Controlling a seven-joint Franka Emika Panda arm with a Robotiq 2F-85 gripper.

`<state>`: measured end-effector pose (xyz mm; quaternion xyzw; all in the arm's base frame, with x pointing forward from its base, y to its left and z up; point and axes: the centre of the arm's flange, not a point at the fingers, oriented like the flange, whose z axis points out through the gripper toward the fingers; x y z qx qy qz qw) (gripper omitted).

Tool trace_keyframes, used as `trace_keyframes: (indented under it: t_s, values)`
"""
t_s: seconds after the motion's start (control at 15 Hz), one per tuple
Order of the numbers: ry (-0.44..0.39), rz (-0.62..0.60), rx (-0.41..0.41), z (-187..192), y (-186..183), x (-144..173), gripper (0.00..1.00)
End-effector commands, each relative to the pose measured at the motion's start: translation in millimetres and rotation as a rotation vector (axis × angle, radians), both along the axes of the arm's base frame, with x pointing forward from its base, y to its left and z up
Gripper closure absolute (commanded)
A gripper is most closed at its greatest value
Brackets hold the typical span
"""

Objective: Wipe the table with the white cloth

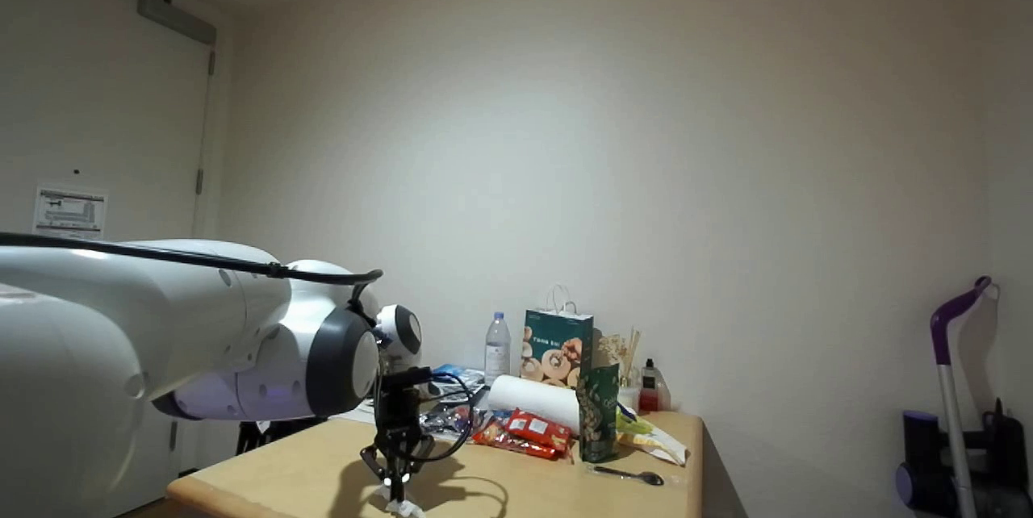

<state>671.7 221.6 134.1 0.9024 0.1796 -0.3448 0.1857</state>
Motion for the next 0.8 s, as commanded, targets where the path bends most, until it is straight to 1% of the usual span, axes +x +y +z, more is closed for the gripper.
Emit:
trace_keyframes:
  t_s: [0.0, 0.2, 0.27, 0.33, 0.4, 0.53, 0.6, 0.67, 0.73]
  values:
    - [0.019, -0.023, -0.012, -2, -7, -1, 0.95]
    - [0.029, -0.046, -0.014, -3, -16, -1, 0.95]
    - [0.115, 0.0, 0.005, -10, -10, -7, 0.94]
    - [0.177, 0.023, 0.017, -17, -9, -12, 0.95]
    - [0.227, 0.019, 0.017, -24, -12, -15, 0.95]
    - [0.322, -0.018, 0.022, -36, -36, -17, 0.94]
    - [0.362, -0.048, 0.031, -40, -54, -17, 0.94]
    - [0.391, -0.083, 0.048, -42, -75, -16, 0.94]
    - [0.398, -0.129, 0.064, -43, -100, -15, 0.94]
